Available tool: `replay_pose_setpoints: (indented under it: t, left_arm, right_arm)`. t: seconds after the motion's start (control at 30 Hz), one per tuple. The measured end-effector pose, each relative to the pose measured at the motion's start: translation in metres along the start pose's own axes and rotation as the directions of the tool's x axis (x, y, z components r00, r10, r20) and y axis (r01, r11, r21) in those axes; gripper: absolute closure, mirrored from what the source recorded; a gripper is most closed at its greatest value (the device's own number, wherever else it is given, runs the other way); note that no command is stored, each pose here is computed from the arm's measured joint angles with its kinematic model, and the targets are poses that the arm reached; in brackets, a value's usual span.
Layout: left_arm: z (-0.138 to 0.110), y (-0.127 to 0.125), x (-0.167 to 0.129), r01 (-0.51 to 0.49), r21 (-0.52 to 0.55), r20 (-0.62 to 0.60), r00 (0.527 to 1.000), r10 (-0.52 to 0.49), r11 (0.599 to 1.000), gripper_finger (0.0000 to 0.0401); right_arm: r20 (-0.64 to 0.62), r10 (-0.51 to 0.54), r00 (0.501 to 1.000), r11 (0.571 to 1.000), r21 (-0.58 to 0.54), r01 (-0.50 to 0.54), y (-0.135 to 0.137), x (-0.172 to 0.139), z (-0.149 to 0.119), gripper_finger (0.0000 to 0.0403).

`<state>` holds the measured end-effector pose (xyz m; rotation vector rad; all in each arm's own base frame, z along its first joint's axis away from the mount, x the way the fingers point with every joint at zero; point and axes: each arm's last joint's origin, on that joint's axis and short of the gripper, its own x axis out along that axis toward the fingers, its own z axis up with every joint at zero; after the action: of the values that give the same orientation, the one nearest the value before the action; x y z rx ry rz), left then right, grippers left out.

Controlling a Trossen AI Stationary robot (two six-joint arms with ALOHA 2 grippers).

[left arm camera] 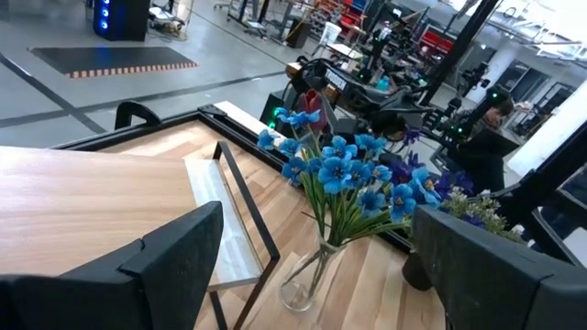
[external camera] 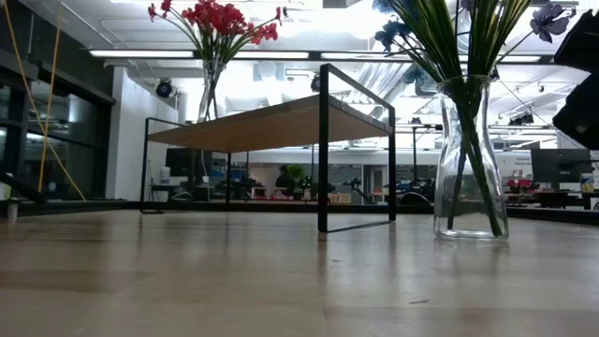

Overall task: Pick and place flowers into a vace then onto a shelf
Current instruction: Put the transparent flower vase on the shelf

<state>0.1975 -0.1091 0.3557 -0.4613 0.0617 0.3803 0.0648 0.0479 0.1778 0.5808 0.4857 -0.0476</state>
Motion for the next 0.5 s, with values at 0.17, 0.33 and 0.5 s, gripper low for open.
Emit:
replay_pose_setpoints:
  t: [0.17, 0.33, 0.5]
  left_arm:
    - [0.000, 0.000, 0.000, 0.000, 0.000, 0.000, 1.000, 0.000, 1.000, 0.0016]
    - [0.000, 0.000, 0.000, -0.002, 0.000, 0.001, 1.000, 0.002, 1.000, 0.0016]
    - [0.000, 0.000, 0.000, -0.003, -0.001, 0.002, 1.000, 0.003, 1.000, 0.0016]
  right_arm:
    - [0.071, -0.002, 0.997, 1.000, -0.006, 0.002, -0.004, 0.012, -0.011, 0.0274]
    - [0.134, 0.016, 0.991, 0.999, -0.052, -0.009, -0.002, 0.016, -0.012, 0.0274]
    - [0.190, 0.029, 0.981, 0.995, -0.097, -0.011, 0.001, 0.017, -0.004, 0.0274]
